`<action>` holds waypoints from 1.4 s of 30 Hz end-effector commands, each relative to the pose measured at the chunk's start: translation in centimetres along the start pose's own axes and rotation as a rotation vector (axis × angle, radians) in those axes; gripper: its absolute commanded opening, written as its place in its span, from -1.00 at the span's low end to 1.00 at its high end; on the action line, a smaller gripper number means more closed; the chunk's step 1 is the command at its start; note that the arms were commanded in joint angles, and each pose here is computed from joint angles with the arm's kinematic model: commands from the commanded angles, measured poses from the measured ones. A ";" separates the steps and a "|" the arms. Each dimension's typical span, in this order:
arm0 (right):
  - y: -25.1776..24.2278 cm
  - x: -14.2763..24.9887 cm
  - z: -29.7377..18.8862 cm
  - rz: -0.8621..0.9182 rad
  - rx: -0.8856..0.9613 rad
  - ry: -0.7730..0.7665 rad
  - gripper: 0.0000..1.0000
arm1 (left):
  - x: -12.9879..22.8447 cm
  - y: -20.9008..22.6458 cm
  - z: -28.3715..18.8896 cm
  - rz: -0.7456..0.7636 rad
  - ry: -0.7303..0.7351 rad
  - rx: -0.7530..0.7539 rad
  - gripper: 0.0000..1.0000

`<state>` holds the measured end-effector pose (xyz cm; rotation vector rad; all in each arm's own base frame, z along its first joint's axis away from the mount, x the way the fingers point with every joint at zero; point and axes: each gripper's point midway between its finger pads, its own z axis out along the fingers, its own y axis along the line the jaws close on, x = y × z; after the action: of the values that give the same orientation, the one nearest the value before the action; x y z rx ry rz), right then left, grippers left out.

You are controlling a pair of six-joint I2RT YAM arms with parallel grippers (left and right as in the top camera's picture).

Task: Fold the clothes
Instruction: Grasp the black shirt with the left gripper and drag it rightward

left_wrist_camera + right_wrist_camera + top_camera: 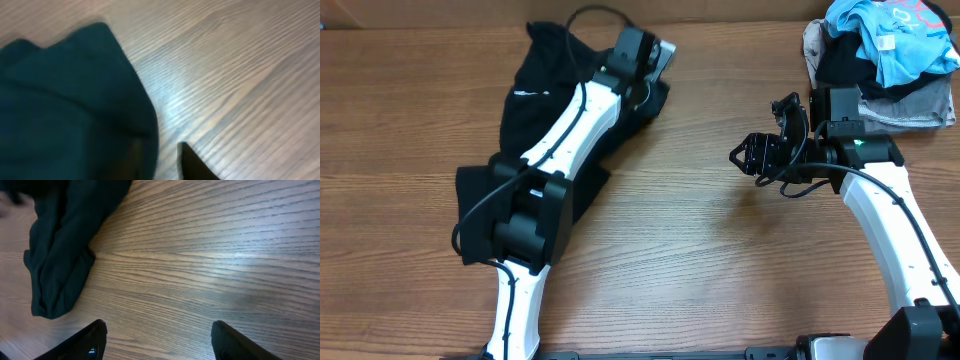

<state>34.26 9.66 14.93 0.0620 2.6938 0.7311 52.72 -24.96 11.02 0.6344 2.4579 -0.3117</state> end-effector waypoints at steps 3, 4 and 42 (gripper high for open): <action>0.5 -0.9 -0.5 -0.017 -0.003 -0.030 0.41 | -2.7 3.9 -4.1 0.021 -0.030 -0.042 0.40; 0.5 -0.9 -0.5 -0.018 -0.004 -0.032 0.42 | -2.4 5.1 -4.4 0.022 -0.018 -0.065 0.49; 0.2 -0.9 -0.5 -0.018 0.012 -0.032 0.54 | 11.7 17.8 -0.8 -0.057 0.376 -0.334 0.25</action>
<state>34.45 9.60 14.98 0.0640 2.6869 0.7249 52.78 -7.26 3.90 0.6542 2.7578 0.0486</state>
